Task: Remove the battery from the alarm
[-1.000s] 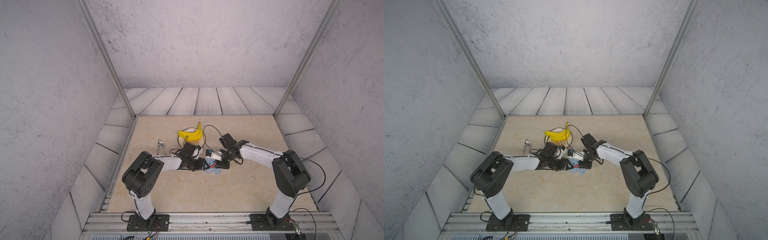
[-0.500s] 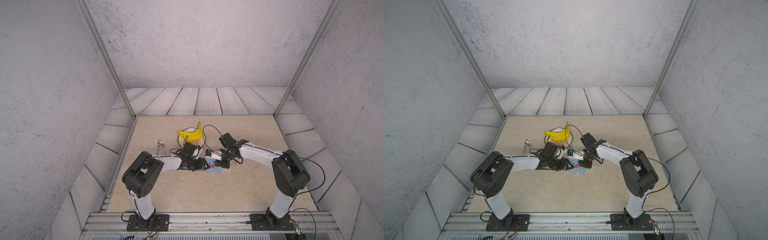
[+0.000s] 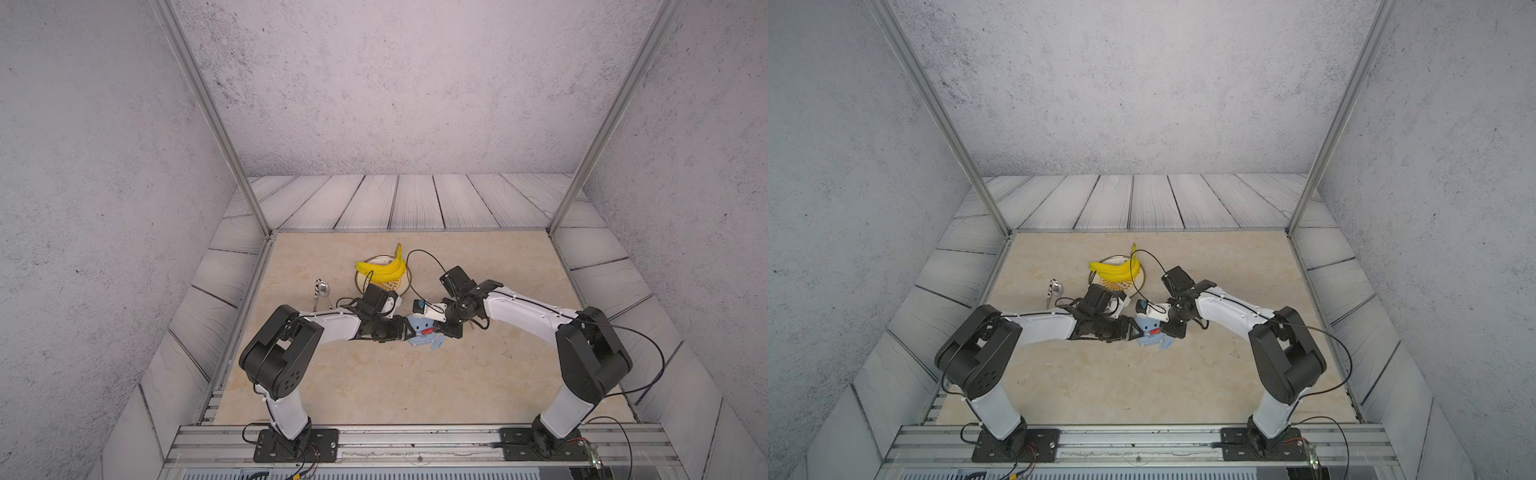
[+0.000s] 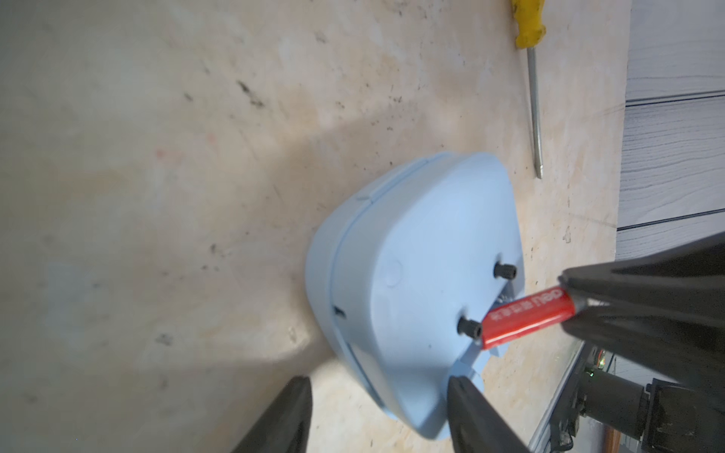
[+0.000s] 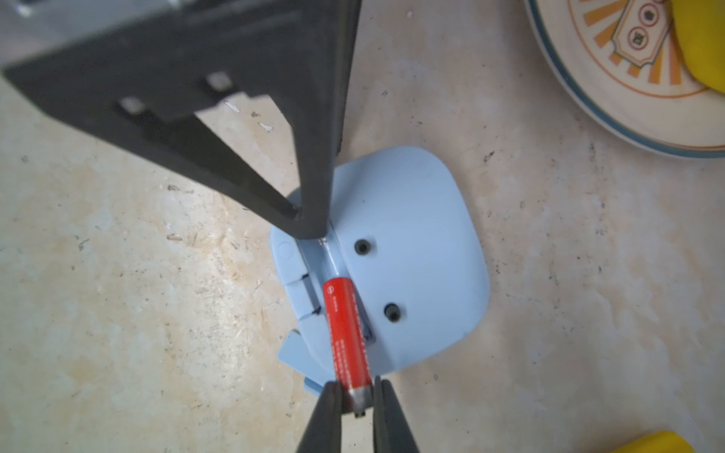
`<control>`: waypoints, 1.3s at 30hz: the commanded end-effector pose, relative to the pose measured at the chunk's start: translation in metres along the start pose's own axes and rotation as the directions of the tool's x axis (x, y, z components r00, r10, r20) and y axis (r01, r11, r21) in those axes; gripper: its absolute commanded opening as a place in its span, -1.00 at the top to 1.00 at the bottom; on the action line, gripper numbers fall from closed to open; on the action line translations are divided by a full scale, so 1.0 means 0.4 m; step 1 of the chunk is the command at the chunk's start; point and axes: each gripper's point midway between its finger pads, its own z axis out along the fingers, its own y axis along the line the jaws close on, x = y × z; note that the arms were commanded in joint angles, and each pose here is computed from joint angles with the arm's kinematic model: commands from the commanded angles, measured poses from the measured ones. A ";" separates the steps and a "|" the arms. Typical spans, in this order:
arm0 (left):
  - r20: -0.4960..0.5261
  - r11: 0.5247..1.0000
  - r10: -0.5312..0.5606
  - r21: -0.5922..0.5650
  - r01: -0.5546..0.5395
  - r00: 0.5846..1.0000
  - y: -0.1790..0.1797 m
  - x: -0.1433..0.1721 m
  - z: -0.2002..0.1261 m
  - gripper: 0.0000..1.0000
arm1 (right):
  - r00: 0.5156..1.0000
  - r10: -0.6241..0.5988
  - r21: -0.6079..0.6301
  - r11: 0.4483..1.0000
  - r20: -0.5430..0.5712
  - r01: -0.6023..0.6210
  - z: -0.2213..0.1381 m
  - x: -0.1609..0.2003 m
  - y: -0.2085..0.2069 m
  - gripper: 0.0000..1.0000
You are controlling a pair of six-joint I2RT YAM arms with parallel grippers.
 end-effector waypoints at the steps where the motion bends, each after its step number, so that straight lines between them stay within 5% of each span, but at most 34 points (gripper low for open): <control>1: -0.044 0.996 -0.034 -0.085 0.030 0.998 0.055 0.048 -0.016 -0.28 | 0.995 0.101 0.079 0.992 -0.002 -0.101 -0.047 0.009 -0.024 0.87; 7: 0.000 0.997 -0.022 -0.068 0.022 1.000 0.035 0.023 -0.051 -0.32 | 0.922 0.387 0.256 0.889 0.020 -0.379 -0.101 0.060 -0.088 1.00; 14: 0.035 0.996 -0.014 -0.083 0.017 0.999 0.037 0.013 -0.078 -0.34 | 0.719 0.695 0.388 0.656 0.023 -0.647 -0.072 0.163 -0.111 1.00; 18: 0.041 0.997 -0.007 -0.083 0.010 0.999 0.032 0.009 -0.086 -0.34 | 0.656 0.754 0.433 0.580 0.035 -0.690 -0.043 0.196 -0.123 1.00; 26: 0.066 0.997 0.017 -0.081 -0.011 0.998 0.010 -0.016 -0.110 -0.34 | 0.581 0.814 0.428 0.533 -0.024 -0.729 0.020 0.229 -0.107 1.00; 30: 0.082 0.996 0.038 -0.078 -0.031 0.996 -0.008 -0.039 -0.125 -0.35 | 0.558 0.829 0.406 0.526 -0.046 -0.748 0.053 0.230 -0.101 0.85; 39: 0.100 0.996 0.071 -0.065 -0.065 0.992 -0.040 -0.089 -0.141 -0.35 | 0.579 0.816 0.424 0.528 -0.011 -0.736 0.025 0.216 -0.120 0.45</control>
